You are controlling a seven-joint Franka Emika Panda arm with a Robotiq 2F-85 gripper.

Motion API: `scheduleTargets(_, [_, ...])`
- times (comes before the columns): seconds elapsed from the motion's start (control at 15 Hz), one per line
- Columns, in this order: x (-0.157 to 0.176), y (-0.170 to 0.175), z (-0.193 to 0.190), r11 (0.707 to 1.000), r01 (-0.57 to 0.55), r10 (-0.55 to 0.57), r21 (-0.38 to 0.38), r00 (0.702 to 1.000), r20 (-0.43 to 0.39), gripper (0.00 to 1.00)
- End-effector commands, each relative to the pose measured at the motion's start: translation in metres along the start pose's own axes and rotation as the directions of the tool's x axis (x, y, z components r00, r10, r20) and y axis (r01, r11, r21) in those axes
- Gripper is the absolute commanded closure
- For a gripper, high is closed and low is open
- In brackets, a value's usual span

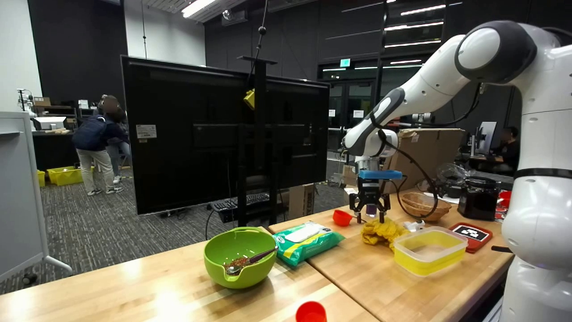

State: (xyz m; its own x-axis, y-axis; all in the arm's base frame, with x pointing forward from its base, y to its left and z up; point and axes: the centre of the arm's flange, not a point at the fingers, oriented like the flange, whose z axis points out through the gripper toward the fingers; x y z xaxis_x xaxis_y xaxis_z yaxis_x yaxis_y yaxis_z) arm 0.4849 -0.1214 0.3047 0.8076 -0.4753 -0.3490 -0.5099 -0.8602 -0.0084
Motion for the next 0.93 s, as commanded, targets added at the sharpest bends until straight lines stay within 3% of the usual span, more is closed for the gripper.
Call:
scheduleTargets(0.0, [-0.0074,0.0071,0.0008,1.0,0.009,-0.008,0.026,1.0,-0.013,0.42])
scheduleTargets(0.33, [-0.0078,0.0068,-0.0021,1.0,0.01,-0.009,0.022,1.0,-0.022,0.81])
scheduleTargets(0.53, [-0.0085,0.0063,-0.0034,1.0,0.01,-0.009,0.022,1.0,-0.025,1.0])
scheduleTargets(0.67, [-0.0095,0.0059,-0.0039,1.0,0.009,-0.008,0.021,1.0,-0.026,1.0])
scheduleTargets(0.73, [-0.01,0.0058,-0.0041,1.0,0.009,-0.009,0.02,1.0,-0.026,0.74])
scheduleTargets(0.87, [-0.0107,0.0055,-0.0045,1.0,0.009,-0.009,0.02,1.0,-0.028,0.7])
